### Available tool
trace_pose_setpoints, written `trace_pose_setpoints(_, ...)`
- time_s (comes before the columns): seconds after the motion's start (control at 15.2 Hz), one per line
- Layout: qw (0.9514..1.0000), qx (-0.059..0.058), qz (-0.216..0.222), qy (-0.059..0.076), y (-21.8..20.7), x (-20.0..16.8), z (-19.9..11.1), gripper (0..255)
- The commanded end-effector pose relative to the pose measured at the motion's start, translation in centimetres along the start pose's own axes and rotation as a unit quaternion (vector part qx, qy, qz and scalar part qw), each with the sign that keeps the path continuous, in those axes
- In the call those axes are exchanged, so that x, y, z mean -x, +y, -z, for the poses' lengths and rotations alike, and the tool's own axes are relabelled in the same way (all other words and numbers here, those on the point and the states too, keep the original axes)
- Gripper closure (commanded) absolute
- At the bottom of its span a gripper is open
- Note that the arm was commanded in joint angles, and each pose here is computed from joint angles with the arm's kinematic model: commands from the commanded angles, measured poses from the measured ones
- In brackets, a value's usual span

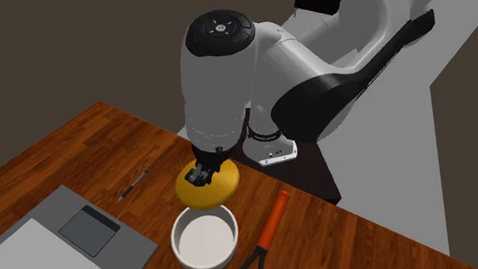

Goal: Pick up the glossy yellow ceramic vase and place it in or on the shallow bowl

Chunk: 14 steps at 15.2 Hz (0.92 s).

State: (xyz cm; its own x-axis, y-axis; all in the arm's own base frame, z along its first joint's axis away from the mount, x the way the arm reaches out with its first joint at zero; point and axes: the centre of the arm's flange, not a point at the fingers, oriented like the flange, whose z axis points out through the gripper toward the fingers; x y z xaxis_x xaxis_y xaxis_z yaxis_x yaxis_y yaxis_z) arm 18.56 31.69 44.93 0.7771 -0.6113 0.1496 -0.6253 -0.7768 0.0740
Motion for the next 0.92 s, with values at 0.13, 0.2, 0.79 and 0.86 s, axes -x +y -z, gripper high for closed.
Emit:
trace_pose_setpoints(0.13, 1.0000, 0.000, 0.000, -0.001, -4.3, 2.5, 1.9, 255)
trace_pose_setpoints(0.2, 1.0000, 0.000, 0.000, -0.001, -5.4, 3.1, 2.3, 255)
trace_pose_setpoints(0.79, 1.0000, 0.000, 0.000, -0.001, -7.2, 4.5, -1.2, 255)
trace_pose_setpoints(0.86, 1.0000, 0.000, 0.000, -0.001, -7.2, 4.6, -1.7, 255)
